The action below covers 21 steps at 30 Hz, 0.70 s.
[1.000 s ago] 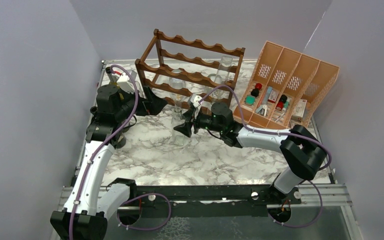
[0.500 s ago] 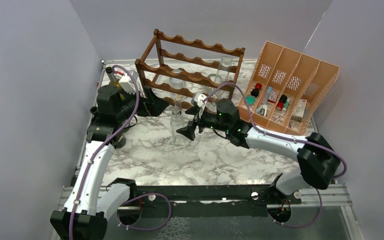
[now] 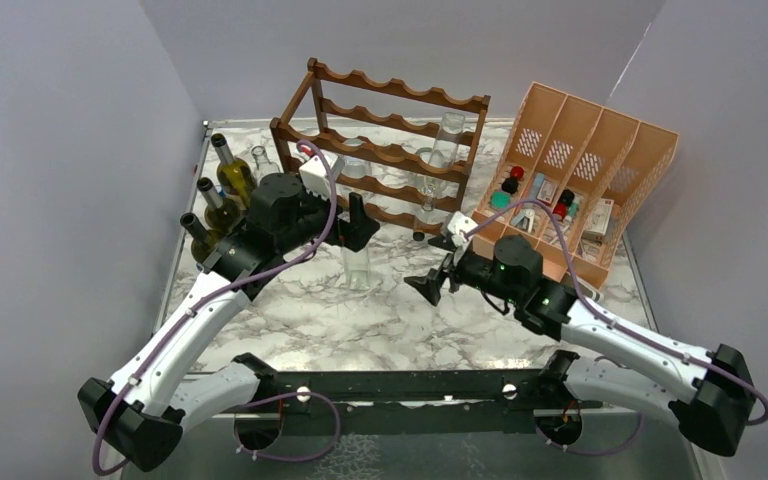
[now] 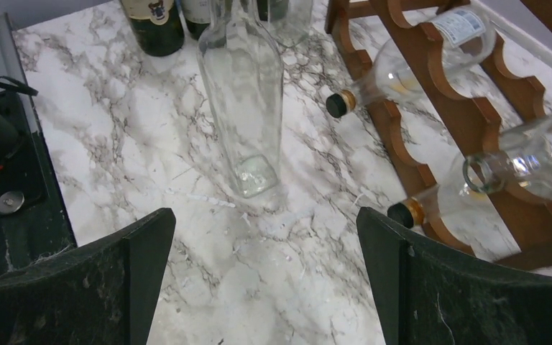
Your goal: Take the wine bottle off the wine rack
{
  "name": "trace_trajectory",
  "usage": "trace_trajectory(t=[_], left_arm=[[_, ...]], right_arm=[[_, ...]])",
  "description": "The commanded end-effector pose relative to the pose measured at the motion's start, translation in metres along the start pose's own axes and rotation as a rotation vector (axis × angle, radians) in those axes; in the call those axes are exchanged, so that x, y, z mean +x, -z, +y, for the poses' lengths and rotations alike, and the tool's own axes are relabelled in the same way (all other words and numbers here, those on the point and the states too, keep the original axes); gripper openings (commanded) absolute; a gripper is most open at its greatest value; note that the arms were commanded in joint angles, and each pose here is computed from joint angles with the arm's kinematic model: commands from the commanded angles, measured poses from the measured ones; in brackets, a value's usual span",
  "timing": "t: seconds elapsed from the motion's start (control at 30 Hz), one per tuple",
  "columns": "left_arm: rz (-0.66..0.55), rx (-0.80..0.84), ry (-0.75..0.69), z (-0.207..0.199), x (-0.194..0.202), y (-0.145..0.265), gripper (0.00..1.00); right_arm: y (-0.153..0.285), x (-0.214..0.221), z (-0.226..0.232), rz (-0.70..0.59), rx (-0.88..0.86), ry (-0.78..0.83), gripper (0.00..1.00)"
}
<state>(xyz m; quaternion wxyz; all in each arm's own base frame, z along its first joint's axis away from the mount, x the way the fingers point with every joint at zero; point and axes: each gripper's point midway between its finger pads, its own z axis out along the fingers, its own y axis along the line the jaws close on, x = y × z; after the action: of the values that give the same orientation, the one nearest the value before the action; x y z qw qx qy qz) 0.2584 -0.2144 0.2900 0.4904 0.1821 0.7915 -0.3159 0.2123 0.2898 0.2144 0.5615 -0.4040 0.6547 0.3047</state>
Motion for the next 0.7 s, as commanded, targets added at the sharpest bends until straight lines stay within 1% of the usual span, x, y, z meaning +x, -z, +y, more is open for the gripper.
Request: trace_trajectory(t=[0.0,0.1,0.17,0.3,0.47,0.5,0.67], left_arm=[[-0.006,-0.196,-0.089,0.028,-0.004,-0.004,0.99],[0.009,-0.208,-0.097,0.026,0.0,-0.01,0.99],[0.014,-0.235,-0.108,0.028,0.002,-0.012,0.95],[0.046,-0.258,-0.151,0.031,0.01,-0.017,0.83],[0.102,-0.258,-0.159,0.03,0.027,-0.023,0.68],[0.109,-0.261,-0.159,0.029,0.029,-0.024,0.63],[0.125,-0.308,-0.192,0.034,0.033,-0.022,0.5]], right_arm=[[0.023,0.01,-0.014,0.025,0.14,-0.111,1.0],[0.031,0.014,-0.013,0.039,0.15,-0.136,1.0],[0.033,0.018,-0.012,0.053,0.15,-0.149,1.0],[0.034,0.017,-0.014,0.059,0.167,-0.166,1.0],[0.031,0.014,-0.014,0.065,0.152,-0.142,1.0],[0.031,0.014,-0.014,0.065,0.152,-0.14,1.0],[0.029,0.015,-0.014,0.067,0.145,-0.127,1.0]])
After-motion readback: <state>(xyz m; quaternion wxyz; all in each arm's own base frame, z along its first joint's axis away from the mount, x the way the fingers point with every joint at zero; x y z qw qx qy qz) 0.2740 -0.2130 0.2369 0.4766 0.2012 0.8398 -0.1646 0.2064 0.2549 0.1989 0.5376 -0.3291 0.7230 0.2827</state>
